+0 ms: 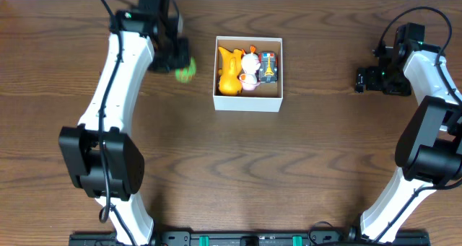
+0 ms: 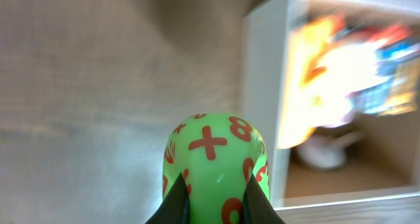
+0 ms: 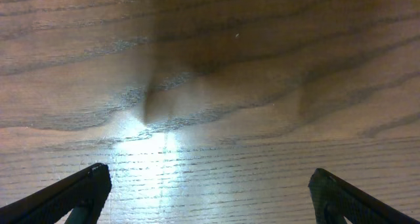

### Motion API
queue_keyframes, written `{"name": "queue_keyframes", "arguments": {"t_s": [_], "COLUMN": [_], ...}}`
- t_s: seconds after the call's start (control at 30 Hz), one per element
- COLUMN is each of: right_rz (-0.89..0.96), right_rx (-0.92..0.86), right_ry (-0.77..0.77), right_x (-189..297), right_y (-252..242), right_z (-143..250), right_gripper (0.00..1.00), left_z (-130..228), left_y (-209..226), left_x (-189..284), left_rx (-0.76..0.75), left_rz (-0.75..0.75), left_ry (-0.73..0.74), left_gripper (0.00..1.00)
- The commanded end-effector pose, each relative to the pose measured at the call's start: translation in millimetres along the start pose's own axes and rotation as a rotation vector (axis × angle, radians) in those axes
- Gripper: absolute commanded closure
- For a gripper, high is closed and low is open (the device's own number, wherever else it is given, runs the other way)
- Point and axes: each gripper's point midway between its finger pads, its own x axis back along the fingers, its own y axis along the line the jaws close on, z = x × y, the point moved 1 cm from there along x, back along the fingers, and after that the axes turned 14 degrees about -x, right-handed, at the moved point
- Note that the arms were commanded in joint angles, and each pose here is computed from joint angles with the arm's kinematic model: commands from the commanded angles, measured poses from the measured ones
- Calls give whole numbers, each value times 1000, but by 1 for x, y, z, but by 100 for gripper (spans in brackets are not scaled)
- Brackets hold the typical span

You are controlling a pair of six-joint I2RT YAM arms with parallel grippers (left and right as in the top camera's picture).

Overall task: Pack container
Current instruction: 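Lift the green ball and carry it right into the box, then lower the ball into the box front corner and open the left gripper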

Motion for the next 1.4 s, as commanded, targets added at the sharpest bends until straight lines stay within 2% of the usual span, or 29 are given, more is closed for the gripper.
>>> {"name": "queue_keyframes", "arguments": {"t_s": [0.0, 0.33, 0.67, 0.8, 0.97, 1.37], "right_rz": [-6, -6, -6, -6, -6, -6], "right_rx": [-1, -1, -1, -1, -1, -1], "right_ry": [-6, -6, -6, -6, -6, -6], "right_x": [3, 3, 3, 3, 3, 3], "right_y": [4, 4, 4, 4, 4, 4], "right_z": [0, 0, 0, 0, 0, 0], "right_gripper": [1, 1, 1, 1, 1, 1], "left_z": [-22, -52, -28, -10, 12, 24], "left_y": [-29, -97, -138, -139, -121, -104], "left_x": [21, 18, -31, -55, -74, -91], "left_rx": [-35, -234, -302, -298, -279, -275], "left_rz": [74, 127, 170, 167, 88, 7], "left_ry": [-79, -217, -97, 3, 121, 185], "left_gripper": [94, 94, 94, 94, 94, 94]}}
